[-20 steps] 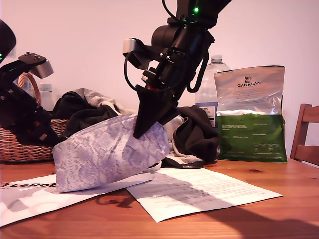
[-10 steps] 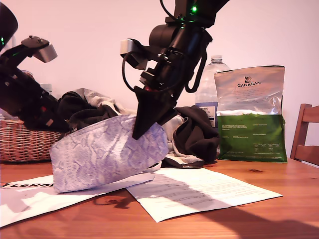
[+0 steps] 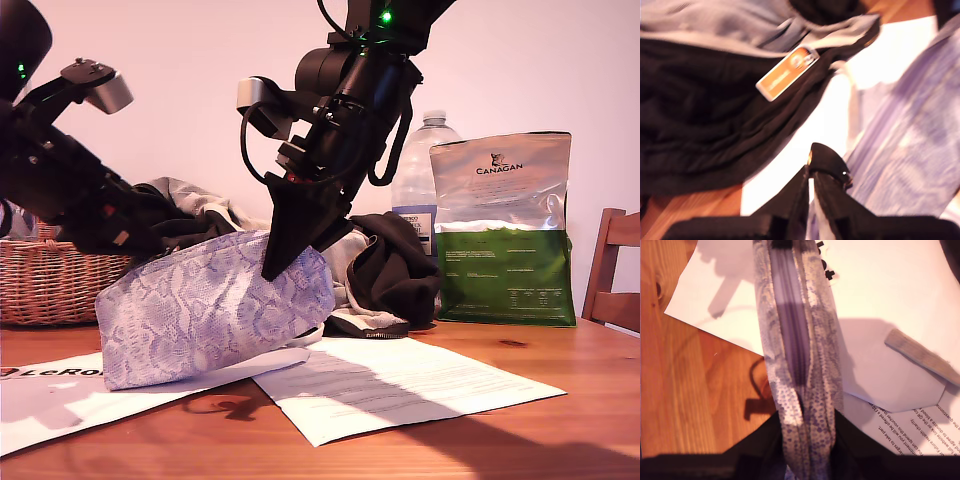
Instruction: Open the zipper in the zip bag in front of you
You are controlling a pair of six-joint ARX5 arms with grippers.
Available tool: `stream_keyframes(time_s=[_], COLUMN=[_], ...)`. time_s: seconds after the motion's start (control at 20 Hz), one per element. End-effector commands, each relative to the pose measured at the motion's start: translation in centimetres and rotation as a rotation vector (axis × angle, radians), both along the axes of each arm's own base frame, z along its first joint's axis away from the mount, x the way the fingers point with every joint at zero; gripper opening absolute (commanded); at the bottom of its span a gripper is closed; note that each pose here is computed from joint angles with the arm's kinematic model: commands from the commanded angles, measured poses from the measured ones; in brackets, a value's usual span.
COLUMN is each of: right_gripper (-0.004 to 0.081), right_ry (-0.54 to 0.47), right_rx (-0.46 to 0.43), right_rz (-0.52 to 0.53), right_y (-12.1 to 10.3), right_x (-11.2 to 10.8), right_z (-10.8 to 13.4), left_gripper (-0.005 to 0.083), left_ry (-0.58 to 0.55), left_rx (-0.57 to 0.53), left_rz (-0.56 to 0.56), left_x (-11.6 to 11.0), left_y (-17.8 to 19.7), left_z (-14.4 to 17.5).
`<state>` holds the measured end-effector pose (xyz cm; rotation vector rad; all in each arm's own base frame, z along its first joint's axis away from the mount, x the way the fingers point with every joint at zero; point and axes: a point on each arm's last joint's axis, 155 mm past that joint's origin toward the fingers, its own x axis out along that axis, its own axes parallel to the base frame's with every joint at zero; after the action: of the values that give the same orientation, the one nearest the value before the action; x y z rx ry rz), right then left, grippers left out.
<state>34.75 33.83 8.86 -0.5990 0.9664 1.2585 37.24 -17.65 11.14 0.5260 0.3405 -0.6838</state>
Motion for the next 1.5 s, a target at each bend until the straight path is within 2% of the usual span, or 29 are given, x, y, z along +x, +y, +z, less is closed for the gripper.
stream_keyframes(time_s=[0.0,0.4,0.75,0.85,0.95,1.0,1.35,1.45], right_gripper=[0.0154,0.0154,0.0154,0.0154,0.0154,0.0154,0.0154,0.0157], right_ry=[-0.025,-0.025,-0.024,-0.023,-0.022,-0.022,-0.022,-0.033], right_rx=[0.029,0.029,0.028,0.028,0.028,0.028,0.026,0.017], right_rz=[0.011,0.022,0.024,0.022,0.021,0.021,0.020,0.017], right_y=[0.8,1.1,1.2,1.2,1.2,1.2,1.1,1.0], right_x=[-0.1,-0.5,-0.6,-0.6,-0.6,-0.6,-0.6,-0.4], right_z=[1.3,1.3,1.3,1.3,1.3,1.3,1.3,1.2], left_gripper=[-0.0019,-0.0019,-0.0015,0.0050,0.0243,0.0312,0.0327,0.0326], left_ry=[-0.048,-0.096,-0.099,-0.108,-0.126,-0.139,-0.187,-0.150], left_rx=[-0.029,-0.100,-0.123,-0.120,-0.122,-0.126,-0.109,-0.056], left_rz=[-0.033,-0.094,-0.134,-0.123,-0.109,-0.109,-0.088,-0.084], left_x=[0.0,-0.6,-1.5,-1.3,-1.0,-0.9,-1.2,-1.6], left_y=[-1.3,-4.7,-6.6,-6.4,-6.2,-6.2,-4.5,-3.1], left_z=[1.8,4.4,4.9,5.1,5.4,5.7,8.0,7.1])
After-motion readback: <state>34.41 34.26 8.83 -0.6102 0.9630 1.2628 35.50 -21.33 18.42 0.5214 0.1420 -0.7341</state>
